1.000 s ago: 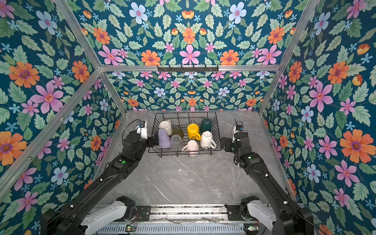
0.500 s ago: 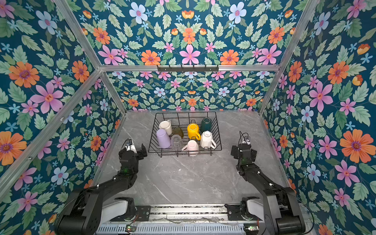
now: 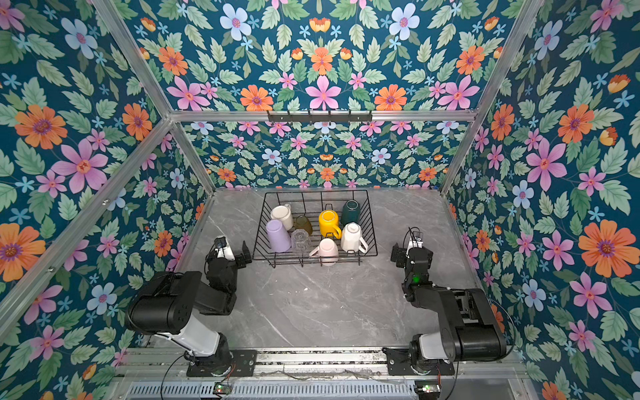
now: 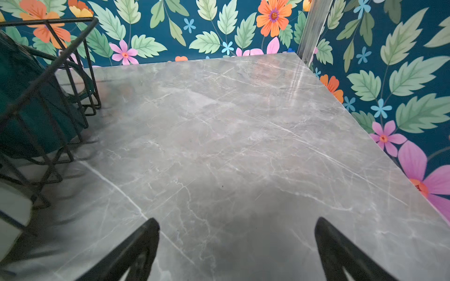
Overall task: Load cups into a dish rack
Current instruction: Reset both arms
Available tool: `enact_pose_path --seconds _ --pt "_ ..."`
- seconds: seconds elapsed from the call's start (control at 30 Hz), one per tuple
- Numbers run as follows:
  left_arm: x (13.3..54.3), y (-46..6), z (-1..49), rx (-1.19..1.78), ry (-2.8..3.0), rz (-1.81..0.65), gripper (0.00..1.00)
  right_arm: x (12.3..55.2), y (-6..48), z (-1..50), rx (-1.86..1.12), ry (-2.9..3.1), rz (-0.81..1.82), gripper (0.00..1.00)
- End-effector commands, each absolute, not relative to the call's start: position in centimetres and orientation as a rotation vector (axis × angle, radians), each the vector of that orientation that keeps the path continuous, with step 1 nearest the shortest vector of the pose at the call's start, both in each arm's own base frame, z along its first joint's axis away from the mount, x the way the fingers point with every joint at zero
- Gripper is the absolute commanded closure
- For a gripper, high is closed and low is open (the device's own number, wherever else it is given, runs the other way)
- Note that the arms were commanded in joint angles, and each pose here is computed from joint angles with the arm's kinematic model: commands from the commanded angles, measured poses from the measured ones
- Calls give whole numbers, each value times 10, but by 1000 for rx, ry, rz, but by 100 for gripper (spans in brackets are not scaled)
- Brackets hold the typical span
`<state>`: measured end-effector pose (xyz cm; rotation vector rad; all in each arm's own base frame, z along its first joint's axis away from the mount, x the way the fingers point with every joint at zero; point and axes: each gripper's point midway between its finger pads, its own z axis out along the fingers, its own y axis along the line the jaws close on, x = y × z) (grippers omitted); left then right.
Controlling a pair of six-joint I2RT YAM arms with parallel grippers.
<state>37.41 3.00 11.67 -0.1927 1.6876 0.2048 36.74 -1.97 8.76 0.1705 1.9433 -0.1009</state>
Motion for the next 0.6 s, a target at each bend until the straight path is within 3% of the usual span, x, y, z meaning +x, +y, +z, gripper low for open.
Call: enact_pose_path --seconds 0.0,0.57 --pt "380 33 116 -208 1705 222 0 375 -15 100 150 1877 -63 1" --pt "382 35 117 -208 1698 229 0 375 -16 98 155 1894 -46 1"
